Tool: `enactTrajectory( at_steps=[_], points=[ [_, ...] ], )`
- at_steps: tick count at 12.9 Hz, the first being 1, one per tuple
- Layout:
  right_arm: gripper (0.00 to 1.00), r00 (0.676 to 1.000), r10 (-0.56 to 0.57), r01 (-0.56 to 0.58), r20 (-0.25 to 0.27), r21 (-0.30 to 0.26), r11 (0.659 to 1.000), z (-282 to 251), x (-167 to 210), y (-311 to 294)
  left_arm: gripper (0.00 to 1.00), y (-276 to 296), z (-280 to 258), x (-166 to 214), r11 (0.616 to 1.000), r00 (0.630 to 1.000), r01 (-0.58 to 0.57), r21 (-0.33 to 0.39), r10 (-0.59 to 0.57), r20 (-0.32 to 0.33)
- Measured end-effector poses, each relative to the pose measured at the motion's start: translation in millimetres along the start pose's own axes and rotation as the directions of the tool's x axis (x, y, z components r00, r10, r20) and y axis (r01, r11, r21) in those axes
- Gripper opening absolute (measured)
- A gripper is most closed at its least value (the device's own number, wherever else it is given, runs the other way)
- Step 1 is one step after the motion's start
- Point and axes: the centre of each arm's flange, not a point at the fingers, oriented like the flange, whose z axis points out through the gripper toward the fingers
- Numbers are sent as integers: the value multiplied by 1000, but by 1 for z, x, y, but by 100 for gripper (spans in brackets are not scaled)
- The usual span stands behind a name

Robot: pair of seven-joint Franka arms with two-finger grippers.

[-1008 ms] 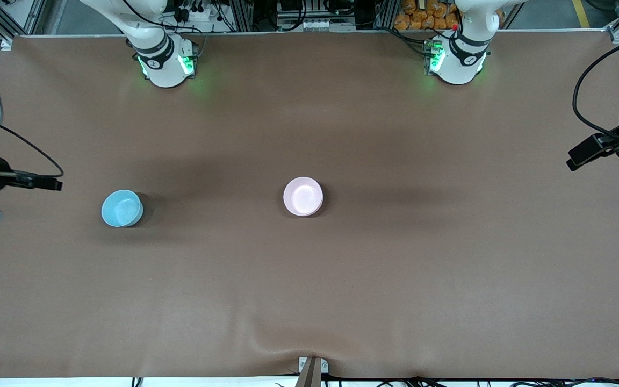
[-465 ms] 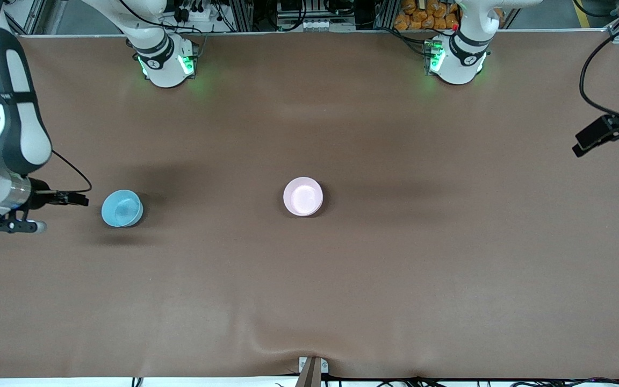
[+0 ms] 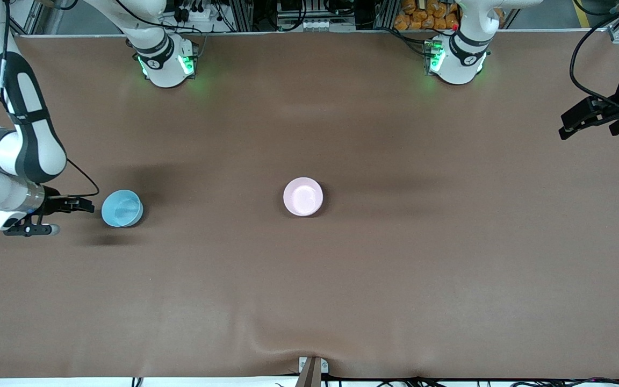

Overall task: Stack pink and blue bowls on white bowl
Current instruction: 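Move the right gripper to the light blue bowl rim and grasp it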

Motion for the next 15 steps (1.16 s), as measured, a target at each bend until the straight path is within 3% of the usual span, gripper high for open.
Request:
enactTrajectory(
  at_steps=[6, 8, 9, 11, 15],
  points=[
    [54, 1000, 13, -13, -20, 21, 1000, 25, -6, -8, 100, 2, 7, 0, 1000, 1000, -14, -3, 14, 17],
    [48, 1000, 13, -13, -20, 22, 1000, 32, -10, -10, 100, 3, 10, -1, 1000, 1000, -14, -3, 14, 23],
    [40, 1000, 13, -12, -20, 22, 1000, 33, -10, -10, 100, 3, 12, -1, 1000, 1000, -14, -3, 14, 26],
    [36, 1000, 13, -12, -23, 22, 1000, 33, -10, -10, 100, 3, 15, -1, 1000, 999, -15, -2, 15, 32],
    [35, 1000, 11, -10, -22, 23, 1000, 36, -11, -12, 100, 4, 18, -1, 1000, 999, -16, -2, 16, 40]
  ],
)
